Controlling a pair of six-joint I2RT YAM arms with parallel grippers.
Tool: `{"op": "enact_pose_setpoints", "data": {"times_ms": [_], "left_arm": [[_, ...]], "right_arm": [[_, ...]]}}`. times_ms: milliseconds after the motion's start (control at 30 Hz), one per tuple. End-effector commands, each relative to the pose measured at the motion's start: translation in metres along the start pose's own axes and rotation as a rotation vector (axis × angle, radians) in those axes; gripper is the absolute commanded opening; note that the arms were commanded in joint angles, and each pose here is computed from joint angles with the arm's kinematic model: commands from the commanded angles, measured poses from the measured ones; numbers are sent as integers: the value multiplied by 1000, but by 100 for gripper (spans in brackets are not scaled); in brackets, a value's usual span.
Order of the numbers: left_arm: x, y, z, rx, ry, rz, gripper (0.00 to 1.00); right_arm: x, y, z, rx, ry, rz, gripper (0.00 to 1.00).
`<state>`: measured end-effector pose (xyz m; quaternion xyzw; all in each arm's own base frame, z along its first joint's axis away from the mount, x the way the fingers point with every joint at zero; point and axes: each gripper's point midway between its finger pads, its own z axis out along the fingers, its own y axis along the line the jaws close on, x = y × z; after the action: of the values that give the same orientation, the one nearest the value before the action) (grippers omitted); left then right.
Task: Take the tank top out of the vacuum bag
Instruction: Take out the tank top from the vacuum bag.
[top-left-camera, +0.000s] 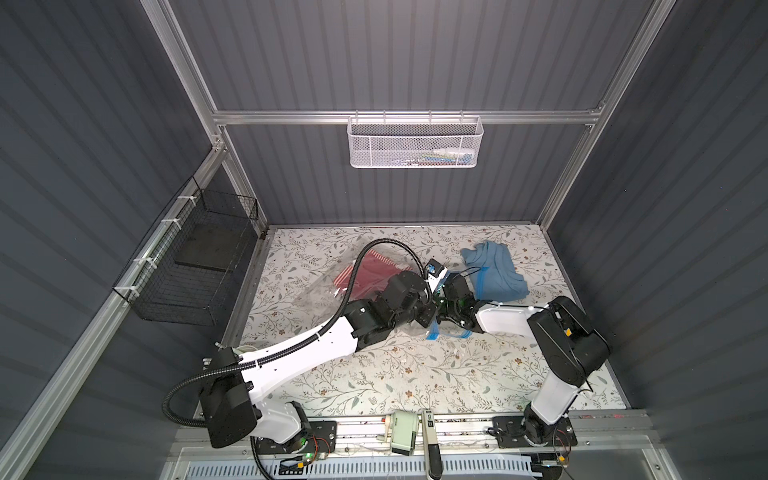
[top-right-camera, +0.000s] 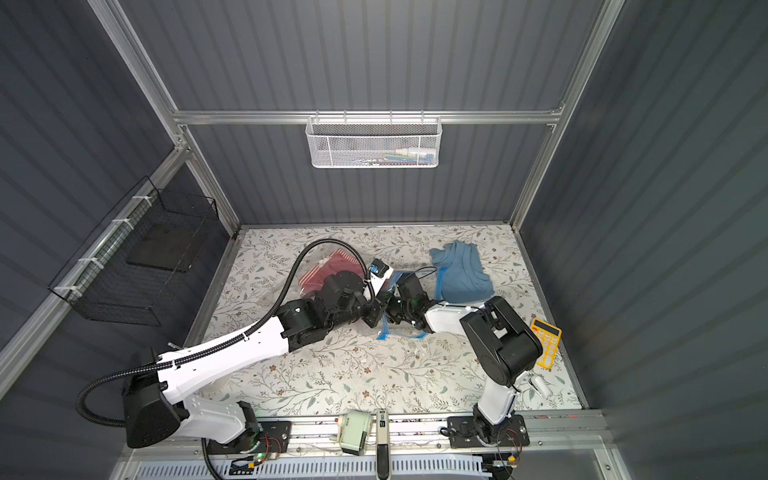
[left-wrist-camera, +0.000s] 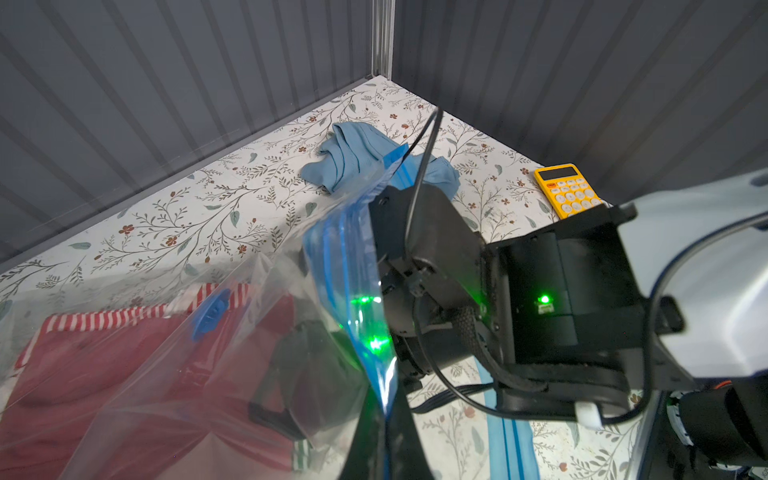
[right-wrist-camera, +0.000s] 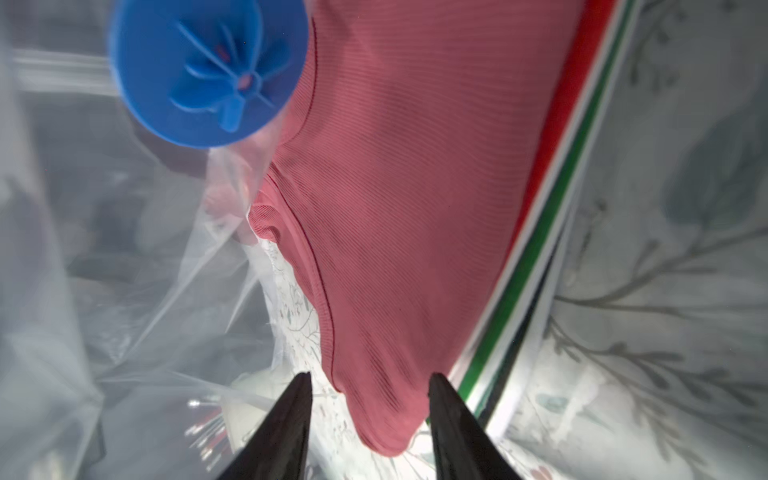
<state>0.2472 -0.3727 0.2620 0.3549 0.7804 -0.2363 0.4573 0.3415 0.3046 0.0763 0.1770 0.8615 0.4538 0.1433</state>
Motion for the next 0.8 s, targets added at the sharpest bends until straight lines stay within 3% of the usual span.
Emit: {"op": "enact_pose_setpoints", "data": {"times_ms": [0, 767], "left_arm": [[-2, -1, 0, 10, -13, 16, 0], [-2, 1, -3, 4, -12, 13, 0]], "right_arm": [[-3, 0, 4, 6, -1, 9, 47], [5, -17, 2, 64, 21, 31, 46]]}}
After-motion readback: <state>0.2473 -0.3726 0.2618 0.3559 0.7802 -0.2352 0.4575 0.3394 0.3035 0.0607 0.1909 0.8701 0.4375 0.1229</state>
